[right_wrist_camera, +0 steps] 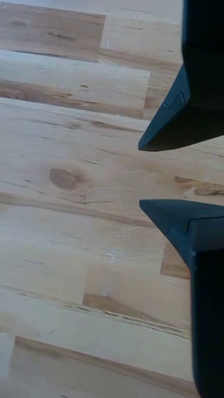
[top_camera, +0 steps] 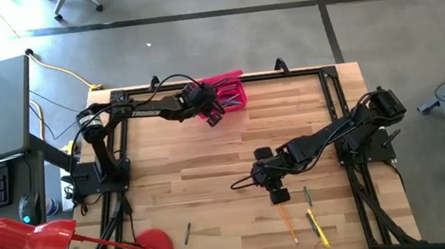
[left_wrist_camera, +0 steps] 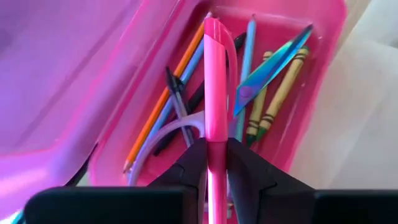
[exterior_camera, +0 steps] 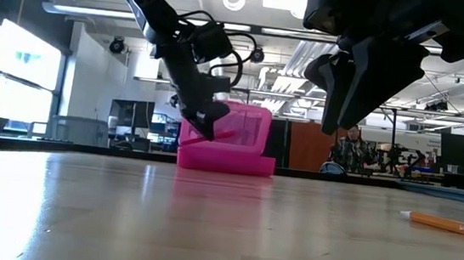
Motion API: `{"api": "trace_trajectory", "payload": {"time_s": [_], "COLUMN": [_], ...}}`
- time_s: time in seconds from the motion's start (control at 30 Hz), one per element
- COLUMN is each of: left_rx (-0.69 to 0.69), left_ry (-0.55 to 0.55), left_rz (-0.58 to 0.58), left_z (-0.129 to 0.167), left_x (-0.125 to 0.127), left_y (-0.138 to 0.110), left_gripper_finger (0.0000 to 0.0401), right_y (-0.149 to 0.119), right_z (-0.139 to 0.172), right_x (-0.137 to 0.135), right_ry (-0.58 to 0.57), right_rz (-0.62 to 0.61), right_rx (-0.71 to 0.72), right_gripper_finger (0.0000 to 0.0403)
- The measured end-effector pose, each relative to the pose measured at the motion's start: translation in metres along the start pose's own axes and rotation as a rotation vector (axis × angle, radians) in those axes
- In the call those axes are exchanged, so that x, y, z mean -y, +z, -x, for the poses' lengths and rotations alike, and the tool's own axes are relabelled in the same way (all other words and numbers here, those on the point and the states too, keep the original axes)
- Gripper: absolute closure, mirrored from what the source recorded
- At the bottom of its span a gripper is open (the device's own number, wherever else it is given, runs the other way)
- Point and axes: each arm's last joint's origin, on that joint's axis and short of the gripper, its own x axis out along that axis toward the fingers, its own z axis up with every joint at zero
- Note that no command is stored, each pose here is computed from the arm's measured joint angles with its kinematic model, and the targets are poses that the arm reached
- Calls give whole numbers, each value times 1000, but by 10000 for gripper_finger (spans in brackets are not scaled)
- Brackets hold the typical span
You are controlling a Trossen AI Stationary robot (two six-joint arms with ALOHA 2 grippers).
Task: Pick & place school supplies into a supply box
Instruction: Put the pink pen into the pink supply box, then put the bottom left green crayon into the pink supply box
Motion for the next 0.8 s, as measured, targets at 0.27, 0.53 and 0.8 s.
{"api": "trace_trajectory", "payload": {"time_s": [0.27, 0.53, 0.8], "left_rx": [0, 34, 69], "left_ry": [12, 16, -39], "left_rz": [-27, -22, -11], "left_z": [0, 0, 6], "left_x": [0, -1, 2], "left_y": [0, 3, 17], "left_gripper_finger": [310, 224, 185], "right_y": [0, 0, 0], "right_z": [0, 0, 0], "right_x": [0, 0, 0], "right_ry": [3, 4, 5], "right_rz": [0, 0, 0], "right_rx": [2, 2, 2], "right_gripper_finger": [289, 289, 289]}}
